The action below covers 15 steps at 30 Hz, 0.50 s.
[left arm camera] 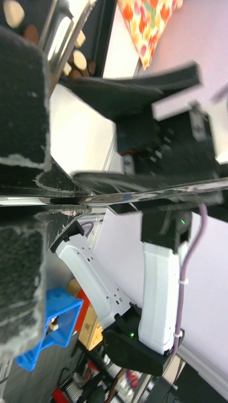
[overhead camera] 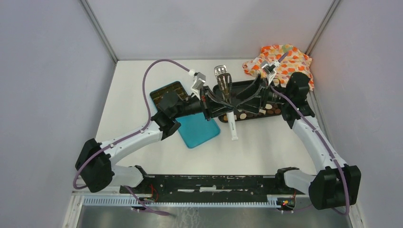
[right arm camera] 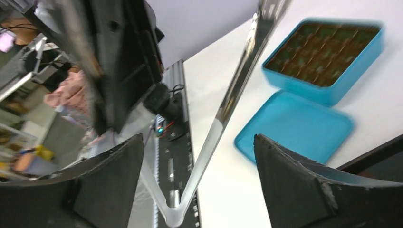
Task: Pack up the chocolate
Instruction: Pick up the clamp at the center of the board.
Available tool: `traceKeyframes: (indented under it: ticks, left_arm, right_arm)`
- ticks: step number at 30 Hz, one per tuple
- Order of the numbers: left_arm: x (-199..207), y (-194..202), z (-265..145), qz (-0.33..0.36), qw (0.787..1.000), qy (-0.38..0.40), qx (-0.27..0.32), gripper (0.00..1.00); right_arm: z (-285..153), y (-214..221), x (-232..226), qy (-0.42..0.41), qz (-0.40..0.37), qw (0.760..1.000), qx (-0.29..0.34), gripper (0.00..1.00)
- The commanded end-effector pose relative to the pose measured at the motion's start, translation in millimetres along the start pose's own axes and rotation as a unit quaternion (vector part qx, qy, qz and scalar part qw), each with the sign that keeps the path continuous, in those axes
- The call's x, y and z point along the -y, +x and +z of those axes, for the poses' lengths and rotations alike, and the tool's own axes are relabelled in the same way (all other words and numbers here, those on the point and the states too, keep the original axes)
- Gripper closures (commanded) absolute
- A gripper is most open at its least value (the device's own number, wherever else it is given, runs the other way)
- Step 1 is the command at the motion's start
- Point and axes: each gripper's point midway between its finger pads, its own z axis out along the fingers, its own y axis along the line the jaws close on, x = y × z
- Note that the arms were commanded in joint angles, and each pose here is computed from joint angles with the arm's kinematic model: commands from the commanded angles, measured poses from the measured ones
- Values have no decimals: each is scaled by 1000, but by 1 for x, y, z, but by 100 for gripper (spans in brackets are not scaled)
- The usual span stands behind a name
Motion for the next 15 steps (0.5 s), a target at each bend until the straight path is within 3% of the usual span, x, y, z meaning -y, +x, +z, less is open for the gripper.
traceKeyframes:
  ticks: [1, 6, 10, 15]
  left_arm:
    - [26, -62, -31, 64, 992, 22, 106, 98]
    - [32, -76, -53, 120, 984, 14, 128, 98]
    - [38, -89, -56, 145, 977, 19, 155, 98]
    - [55, -100, -40, 113, 976, 95, 162, 98]
  right_arm:
    - [-15, -44, -22, 23, -166, 986, -2, 5]
    - [-21, -61, -47, 27, -277, 960, -7, 2]
    - [-14, -42, -68, 0, -277, 961, 15, 2]
    - [-5, -27, -73, 1, -221, 975, 24, 2]
